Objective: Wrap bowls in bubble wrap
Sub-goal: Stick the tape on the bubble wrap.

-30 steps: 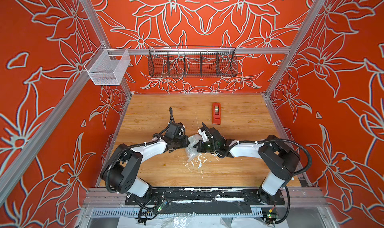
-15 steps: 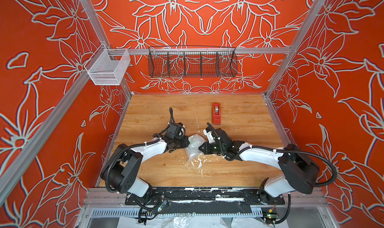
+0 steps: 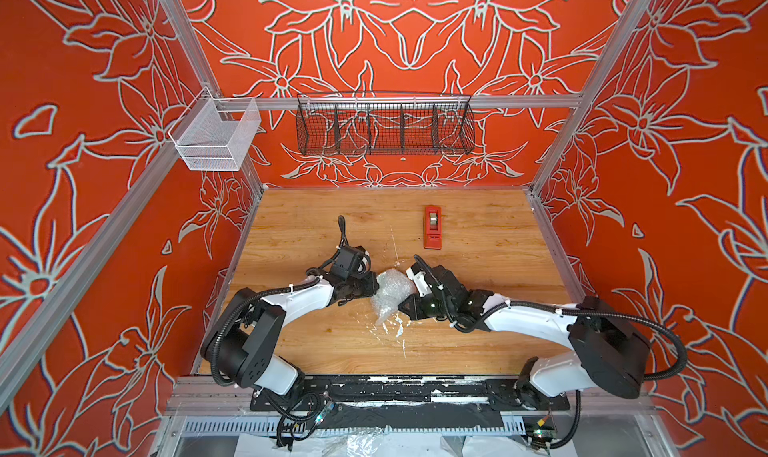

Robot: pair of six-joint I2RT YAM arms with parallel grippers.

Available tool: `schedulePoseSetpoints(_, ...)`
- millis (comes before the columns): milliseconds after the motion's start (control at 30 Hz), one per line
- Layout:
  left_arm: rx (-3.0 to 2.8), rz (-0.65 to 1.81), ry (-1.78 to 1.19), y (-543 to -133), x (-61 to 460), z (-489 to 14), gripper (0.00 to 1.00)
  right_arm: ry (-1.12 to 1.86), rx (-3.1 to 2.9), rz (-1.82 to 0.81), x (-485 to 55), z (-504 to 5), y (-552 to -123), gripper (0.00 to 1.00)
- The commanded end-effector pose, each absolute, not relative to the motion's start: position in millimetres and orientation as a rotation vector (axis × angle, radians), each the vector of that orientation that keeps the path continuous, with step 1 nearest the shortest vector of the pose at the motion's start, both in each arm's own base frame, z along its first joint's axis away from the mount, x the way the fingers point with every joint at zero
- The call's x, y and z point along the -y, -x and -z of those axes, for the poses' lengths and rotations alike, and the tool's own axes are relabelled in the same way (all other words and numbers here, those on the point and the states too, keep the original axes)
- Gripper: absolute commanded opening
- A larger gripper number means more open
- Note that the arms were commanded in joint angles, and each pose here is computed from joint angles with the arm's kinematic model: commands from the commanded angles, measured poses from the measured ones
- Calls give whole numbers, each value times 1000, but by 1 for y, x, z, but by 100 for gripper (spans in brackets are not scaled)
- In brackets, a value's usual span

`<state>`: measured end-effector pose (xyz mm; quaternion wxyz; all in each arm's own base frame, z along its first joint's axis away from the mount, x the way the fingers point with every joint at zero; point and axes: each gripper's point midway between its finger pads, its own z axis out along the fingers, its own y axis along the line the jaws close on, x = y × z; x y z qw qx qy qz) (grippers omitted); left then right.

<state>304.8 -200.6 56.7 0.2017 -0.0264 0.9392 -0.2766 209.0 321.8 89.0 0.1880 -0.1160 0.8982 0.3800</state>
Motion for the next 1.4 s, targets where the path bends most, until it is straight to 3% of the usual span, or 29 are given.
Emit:
schedulePoseSetpoints(0, -2707, 727, 111, -291, 193, -37, 0, 334, -2524, -1104, -327, -88, -204, 10)
schedulePoseSetpoints(333, -2699, 743, 110, -289, 194, -41, 0, 221, -2636, -948, -318, -47, -214, 5)
schedulePoseSetpoints(533, -2706, 729, 111, -292, 195, -38, 0, 217, -2592, -921, -316, -55, -227, 5)
schedulePoseSetpoints(867, -2649, 650, 135, -320, 184, -55, 0, 217, -2604, -892, -297, -69, -250, 16)
schedulePoseSetpoints(1133, -2615, 649, 107, -334, 188, -75, 23, 154, -2582, -844, -267, -76, -253, 22)
schedulePoseSetpoints(1200, -2607, 650, 106, -336, 189, -80, 34, 144, -2579, -832, -261, -77, -253, 23)
schedulePoseSetpoints(1367, -2584, 630, 120, -339, 185, -91, 49, 120, -2573, -811, -248, -78, -252, 26)
